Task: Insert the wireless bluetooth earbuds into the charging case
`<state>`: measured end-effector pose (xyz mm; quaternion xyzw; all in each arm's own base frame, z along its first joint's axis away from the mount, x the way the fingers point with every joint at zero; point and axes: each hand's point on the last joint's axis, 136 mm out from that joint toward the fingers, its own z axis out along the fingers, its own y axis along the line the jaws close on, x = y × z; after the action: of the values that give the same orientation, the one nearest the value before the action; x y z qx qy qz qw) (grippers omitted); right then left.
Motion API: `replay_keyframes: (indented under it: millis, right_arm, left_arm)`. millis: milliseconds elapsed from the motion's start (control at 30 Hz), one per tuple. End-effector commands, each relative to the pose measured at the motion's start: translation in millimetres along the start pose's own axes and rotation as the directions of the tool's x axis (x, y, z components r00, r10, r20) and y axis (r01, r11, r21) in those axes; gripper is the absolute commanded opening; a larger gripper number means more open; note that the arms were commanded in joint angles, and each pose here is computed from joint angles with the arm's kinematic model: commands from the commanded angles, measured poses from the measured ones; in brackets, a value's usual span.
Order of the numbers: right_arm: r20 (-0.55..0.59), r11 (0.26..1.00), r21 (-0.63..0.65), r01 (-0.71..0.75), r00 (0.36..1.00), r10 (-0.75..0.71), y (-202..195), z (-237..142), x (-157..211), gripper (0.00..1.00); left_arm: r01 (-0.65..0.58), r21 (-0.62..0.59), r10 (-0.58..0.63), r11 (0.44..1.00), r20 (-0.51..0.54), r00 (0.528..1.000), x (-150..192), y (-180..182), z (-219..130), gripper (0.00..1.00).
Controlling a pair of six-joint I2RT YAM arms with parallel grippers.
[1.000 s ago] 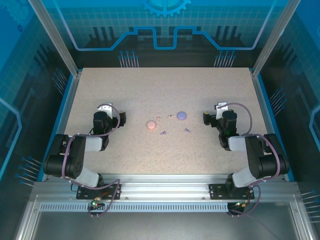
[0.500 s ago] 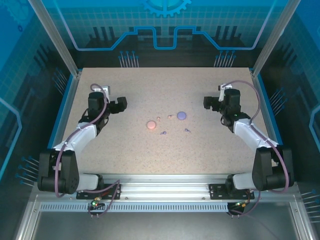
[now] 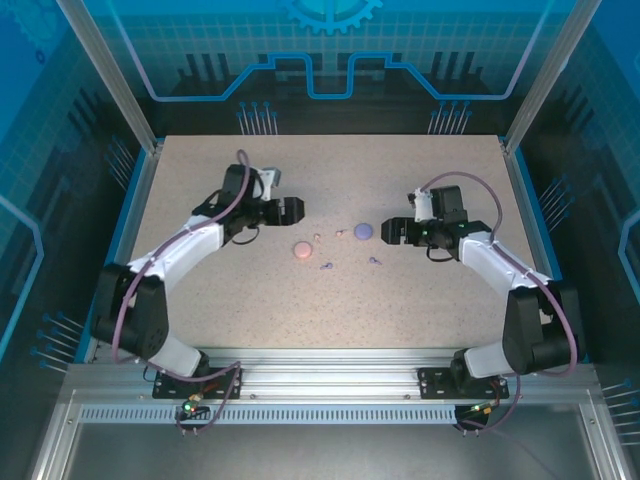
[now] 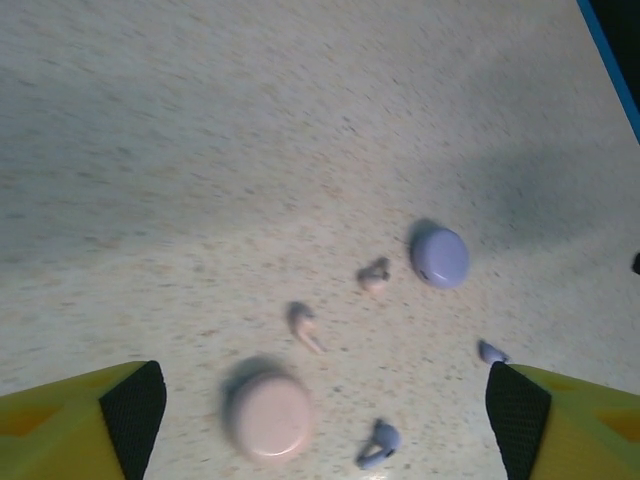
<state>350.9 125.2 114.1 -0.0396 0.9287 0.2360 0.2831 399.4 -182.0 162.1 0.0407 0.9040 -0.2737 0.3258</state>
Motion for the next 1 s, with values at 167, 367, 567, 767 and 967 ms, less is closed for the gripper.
replay_keyframes:
  millis: [167, 367, 567, 767, 967]
  right_arm:
    - [-0.117, 0.989, -0.102, -0.106, 0.989, 0.093, 19, 25, 16, 0.74]
    - [-0.145, 0.981, -0.142, -0.132, 0.983, 0.111, 28, 41, 16, 0.63]
    - [-0.166, 0.977, -0.118, -0.179, 0.973, 0.159, 24, 59, 12, 0.47]
    - [-0.198, 0.969, -0.098, -0.226, 0.959, 0.204, 17, 78, 13, 0.41]
    - [-0.222, 0.963, -0.106, -0.247, 0.95, 0.219, 16, 94, 13, 0.36]
  left_arm:
    - [0.043, 0.09, -0.027, 0.995, -0.169, 0.985, -1, -47, 69, 0.78]
    - [0.062, 0.138, -0.029, 0.988, -0.229, 0.973, -7, -71, 116, 0.74]
    - [0.108, 0.172, -0.054, 0.979, -0.292, 0.955, -6, -77, 155, 0.61]
    - [0.151, 0.164, -0.085, 0.975, -0.355, 0.931, 7, -72, 187, 0.48]
    - [0.183, 0.165, -0.104, 0.969, -0.402, 0.91, 22, -70, 202, 0.42]
